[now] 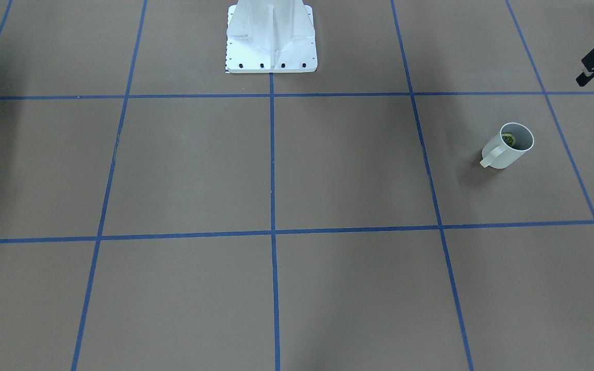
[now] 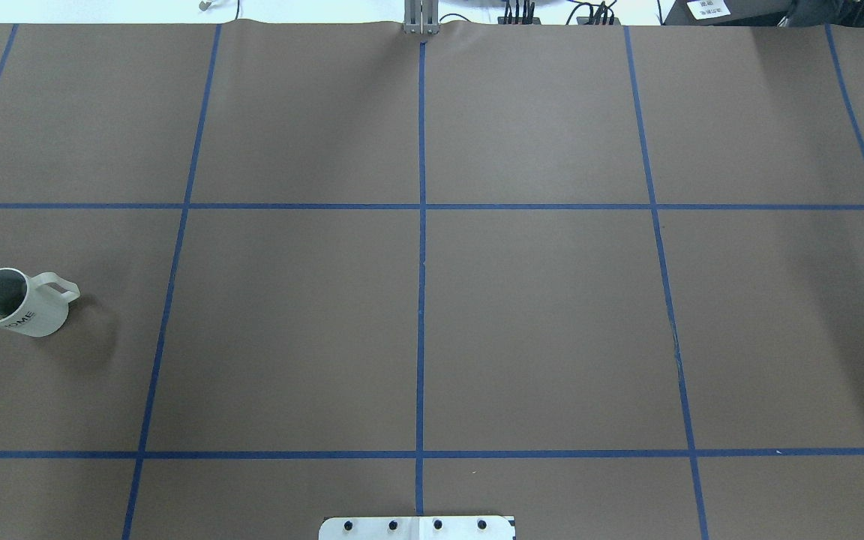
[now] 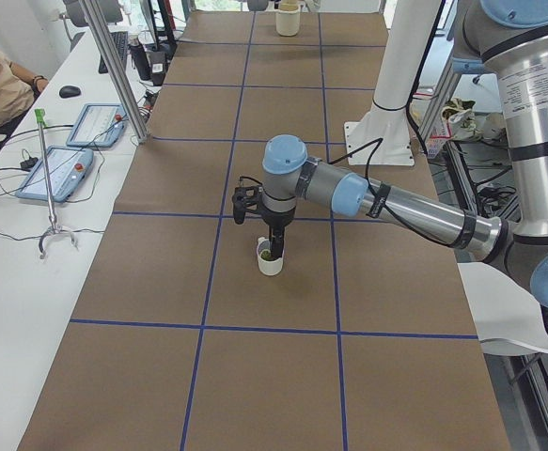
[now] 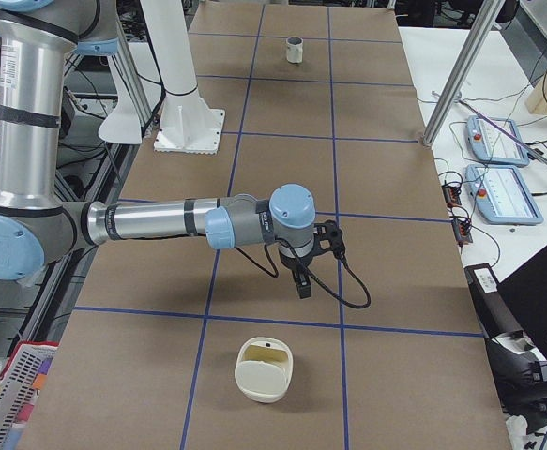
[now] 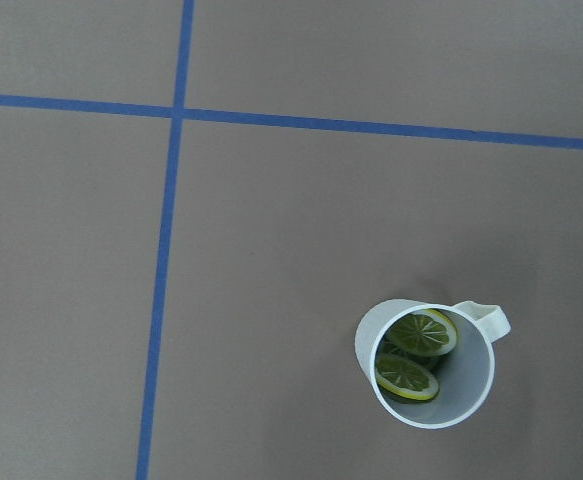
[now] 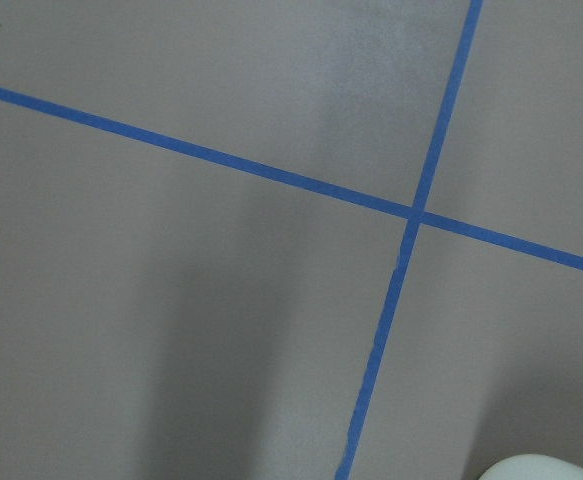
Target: Left arm hands cup to right arm to dump lemon
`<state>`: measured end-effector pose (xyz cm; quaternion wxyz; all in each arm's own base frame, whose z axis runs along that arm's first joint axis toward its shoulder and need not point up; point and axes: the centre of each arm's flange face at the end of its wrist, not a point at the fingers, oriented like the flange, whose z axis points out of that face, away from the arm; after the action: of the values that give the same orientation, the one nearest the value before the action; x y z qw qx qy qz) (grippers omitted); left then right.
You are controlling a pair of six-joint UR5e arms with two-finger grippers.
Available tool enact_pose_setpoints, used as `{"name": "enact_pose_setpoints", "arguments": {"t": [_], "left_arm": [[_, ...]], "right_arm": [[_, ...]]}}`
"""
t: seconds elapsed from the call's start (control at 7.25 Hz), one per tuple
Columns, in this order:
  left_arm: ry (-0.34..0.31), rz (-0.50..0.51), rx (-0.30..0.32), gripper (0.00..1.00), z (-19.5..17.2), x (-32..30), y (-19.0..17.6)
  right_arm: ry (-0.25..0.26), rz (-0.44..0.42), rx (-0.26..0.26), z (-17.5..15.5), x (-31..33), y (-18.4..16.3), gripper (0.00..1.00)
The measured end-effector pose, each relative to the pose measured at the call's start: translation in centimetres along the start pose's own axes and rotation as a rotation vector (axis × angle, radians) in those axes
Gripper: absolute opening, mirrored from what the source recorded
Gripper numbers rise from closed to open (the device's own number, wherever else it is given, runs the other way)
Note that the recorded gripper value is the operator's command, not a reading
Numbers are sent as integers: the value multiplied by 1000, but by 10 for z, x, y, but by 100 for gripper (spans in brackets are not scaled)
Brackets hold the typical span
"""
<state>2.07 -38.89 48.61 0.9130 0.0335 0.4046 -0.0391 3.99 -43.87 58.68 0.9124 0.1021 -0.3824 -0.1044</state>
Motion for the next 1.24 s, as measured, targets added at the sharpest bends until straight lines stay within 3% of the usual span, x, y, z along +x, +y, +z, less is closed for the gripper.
{"name": "enact_pose_setpoints", "arguments": {"t": [0.69, 1.24], "left_arm": [[5, 52, -42, 100, 17, 19, 2], [54, 95, -65, 100, 15, 44, 9]], "right_arm": [[-3, -32, 36, -13, -12, -9, 100], [20, -63, 92, -33, -16, -39, 100]]}}
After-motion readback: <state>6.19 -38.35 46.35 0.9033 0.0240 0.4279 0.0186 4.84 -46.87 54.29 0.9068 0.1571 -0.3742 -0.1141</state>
